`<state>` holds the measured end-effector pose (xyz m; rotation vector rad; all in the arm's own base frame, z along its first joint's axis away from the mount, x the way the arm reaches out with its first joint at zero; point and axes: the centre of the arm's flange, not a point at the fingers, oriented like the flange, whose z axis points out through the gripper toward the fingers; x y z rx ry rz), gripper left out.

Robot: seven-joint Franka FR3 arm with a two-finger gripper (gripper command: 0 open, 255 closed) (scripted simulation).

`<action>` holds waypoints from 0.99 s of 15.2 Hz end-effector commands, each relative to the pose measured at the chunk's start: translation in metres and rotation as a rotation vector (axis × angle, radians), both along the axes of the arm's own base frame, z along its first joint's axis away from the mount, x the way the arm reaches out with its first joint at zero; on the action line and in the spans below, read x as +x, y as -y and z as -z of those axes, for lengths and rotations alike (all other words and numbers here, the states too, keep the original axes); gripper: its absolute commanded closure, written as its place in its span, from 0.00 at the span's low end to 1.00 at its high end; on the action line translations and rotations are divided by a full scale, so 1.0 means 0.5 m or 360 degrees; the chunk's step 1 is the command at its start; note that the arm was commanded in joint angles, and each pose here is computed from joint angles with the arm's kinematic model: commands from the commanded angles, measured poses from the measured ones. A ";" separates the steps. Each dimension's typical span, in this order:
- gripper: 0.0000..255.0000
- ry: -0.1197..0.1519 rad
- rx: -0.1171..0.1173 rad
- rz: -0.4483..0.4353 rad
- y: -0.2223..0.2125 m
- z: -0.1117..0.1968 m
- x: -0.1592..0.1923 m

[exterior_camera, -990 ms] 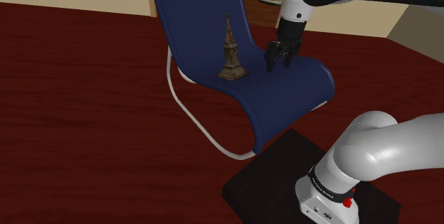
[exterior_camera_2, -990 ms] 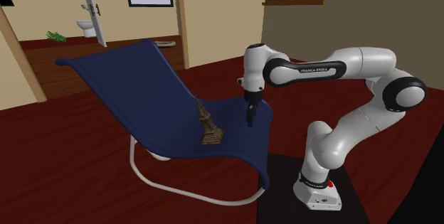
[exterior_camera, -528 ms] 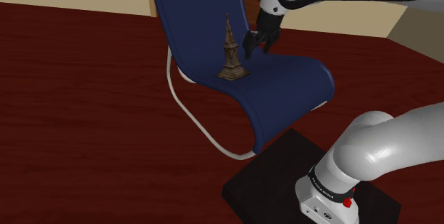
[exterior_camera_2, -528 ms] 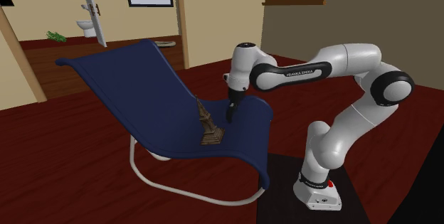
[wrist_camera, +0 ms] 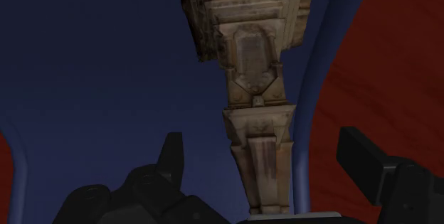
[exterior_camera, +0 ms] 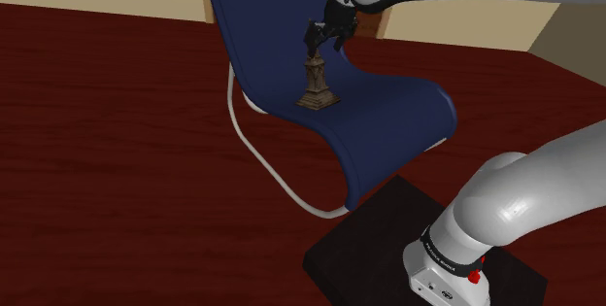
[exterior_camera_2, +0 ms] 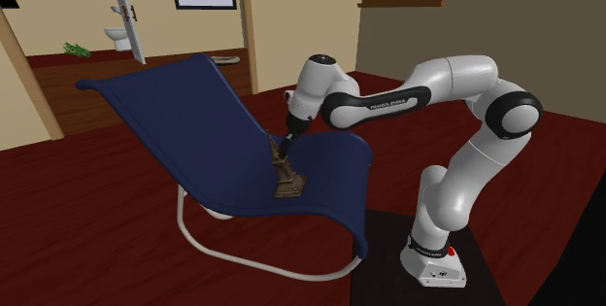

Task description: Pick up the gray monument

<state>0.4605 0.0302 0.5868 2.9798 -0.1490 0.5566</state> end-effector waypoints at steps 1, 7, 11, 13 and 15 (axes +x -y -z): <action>0.00 0.0043 -0.0013 0.0000 -0.004 0.006 0.012; 0.00 0.0043 -0.0013 0.0000 -0.004 0.069 0.012; 1.00 0.0043 -0.0013 0.0000 -0.002 0.076 0.012; 1.00 0.0043 -0.0013 0.0000 -0.002 0.076 0.012; 1.00 0.0043 -0.0013 0.0001 -0.002 0.076 0.012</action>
